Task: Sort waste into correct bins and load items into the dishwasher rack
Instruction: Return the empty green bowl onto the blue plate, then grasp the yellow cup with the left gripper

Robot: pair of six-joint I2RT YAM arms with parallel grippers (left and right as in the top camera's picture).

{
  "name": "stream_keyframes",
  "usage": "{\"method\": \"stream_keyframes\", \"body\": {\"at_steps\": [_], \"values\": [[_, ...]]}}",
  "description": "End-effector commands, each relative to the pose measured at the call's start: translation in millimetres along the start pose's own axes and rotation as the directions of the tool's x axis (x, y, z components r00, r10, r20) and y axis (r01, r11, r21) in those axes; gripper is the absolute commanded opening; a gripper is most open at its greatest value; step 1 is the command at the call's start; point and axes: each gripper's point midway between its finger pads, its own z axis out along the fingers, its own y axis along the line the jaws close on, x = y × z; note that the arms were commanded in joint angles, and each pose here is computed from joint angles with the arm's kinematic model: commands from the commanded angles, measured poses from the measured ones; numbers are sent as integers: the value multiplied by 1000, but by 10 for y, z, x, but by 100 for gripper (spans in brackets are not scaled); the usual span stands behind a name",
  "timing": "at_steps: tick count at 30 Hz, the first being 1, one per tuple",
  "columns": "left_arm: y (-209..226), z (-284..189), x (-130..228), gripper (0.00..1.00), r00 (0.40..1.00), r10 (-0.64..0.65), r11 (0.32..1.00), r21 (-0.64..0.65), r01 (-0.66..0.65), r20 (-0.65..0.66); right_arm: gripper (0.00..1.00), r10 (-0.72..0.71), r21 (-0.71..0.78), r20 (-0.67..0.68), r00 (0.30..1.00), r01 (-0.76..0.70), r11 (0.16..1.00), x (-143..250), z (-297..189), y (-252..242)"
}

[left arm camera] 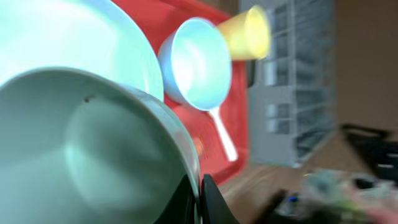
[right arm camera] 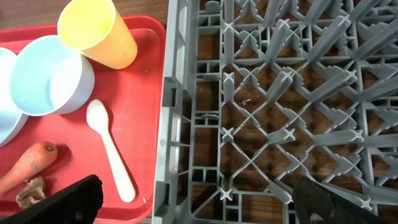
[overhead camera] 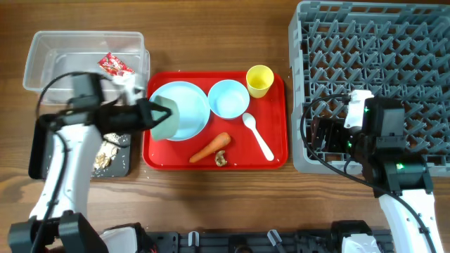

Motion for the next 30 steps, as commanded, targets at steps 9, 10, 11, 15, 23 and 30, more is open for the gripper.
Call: {"method": "stream_keyframes", "body": {"at_steps": [9, 10, 11, 15, 23, 30], "values": [[136, 752, -134, 4, 976, 216, 863, -469, -190, 2, 100, 17, -15, 23, 1000, -16, 1000, -88, -54, 44], [152, 805, -104, 4, 978, 210, 863, -468, -191, -12, 100, 16, -15, 23, 1000, -16, 1000, -88, -54, 44], [175, 857, -67, 4, 978, 206, 861, -469, -195, -29, 100, 17, -15, 23, 1000, -16, 1000, -88, -54, 44], [234, 940, -14, 17, 980, 191, 860, -473, -194, -54, 100, 17, -15, 24, 1000, -16, 1000, -90, -55, 44], [-295, 910, -145, 40, 971, 239, 926, -298, -232, -14, 100, 16, -14, 24, 1000, -16, 1000, -91, -55, 43], [-1383, 852, -664, 64, 881, 429, 902, -146, -407, 201, 100, 22, -4, 22, 1000, -21, 1000, -86, -55, 24]]}}
